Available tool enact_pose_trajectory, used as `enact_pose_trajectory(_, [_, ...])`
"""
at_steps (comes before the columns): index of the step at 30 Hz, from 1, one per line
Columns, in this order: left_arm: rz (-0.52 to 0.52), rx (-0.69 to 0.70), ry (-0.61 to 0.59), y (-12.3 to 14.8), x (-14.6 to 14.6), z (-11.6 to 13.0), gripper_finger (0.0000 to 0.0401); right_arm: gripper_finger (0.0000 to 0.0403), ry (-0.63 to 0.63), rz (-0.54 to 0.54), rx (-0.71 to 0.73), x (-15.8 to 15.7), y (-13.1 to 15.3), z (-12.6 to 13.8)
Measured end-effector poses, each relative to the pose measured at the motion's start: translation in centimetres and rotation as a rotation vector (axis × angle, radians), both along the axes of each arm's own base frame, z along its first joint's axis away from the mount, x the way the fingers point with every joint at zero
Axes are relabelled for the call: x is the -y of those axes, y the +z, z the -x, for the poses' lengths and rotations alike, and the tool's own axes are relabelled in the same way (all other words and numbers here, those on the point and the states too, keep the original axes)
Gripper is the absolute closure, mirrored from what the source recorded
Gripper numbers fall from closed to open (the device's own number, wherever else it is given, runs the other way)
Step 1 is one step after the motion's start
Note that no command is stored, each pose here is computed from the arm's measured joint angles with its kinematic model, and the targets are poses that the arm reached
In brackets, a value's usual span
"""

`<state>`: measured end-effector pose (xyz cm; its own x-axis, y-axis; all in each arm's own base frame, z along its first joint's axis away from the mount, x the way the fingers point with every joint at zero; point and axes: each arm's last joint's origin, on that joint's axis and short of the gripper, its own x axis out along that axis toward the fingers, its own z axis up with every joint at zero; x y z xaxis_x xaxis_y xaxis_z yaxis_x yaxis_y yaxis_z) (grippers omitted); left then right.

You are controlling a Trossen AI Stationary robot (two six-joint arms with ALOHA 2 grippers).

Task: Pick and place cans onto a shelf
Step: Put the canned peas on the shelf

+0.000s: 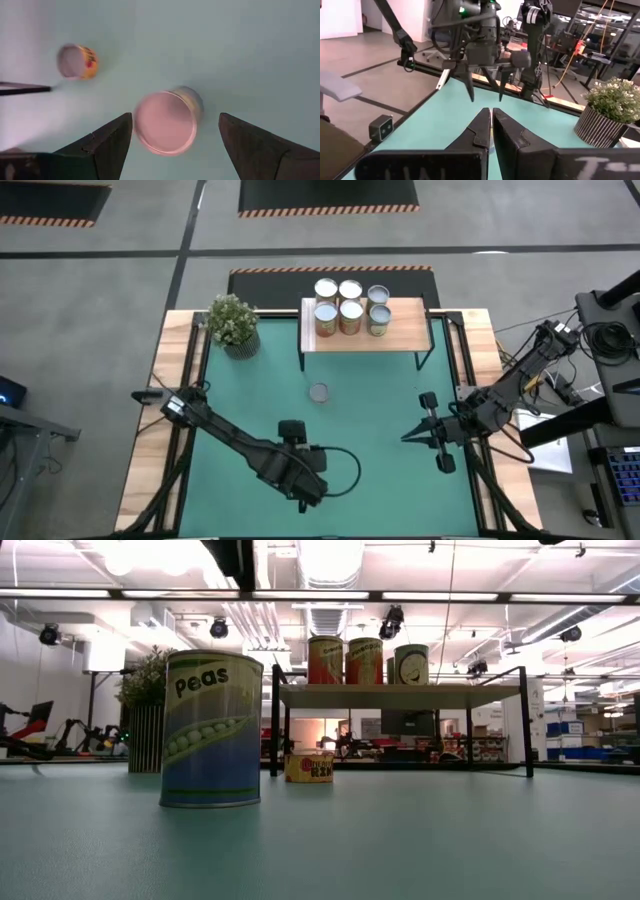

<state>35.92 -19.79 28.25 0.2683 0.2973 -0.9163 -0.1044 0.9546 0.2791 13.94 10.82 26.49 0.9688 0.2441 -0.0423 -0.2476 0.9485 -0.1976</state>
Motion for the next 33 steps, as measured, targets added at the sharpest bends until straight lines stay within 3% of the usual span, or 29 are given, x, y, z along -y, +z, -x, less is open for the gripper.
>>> enact_pose_trajectory(13, [-0.098,0.113,-0.011,2.9,-2.0,2.1,0.0122,0.0394,-0.008,0.015,0.007,0.0,0.0,0.0])
enact_pose_trajectory(25, [0.014,0.285,0.062,0.8,-3.6,4.0,0.0122,0.0394,-0.008,0.000,0.001,0.0,0.0,0.0])
enact_pose_trajectory(33, [0.106,0.226,0.136,-0.6,-3.5,4.2,0.0121,0.0394,-0.010,-0.020,-0.007,0.0,-0.1,0.0])
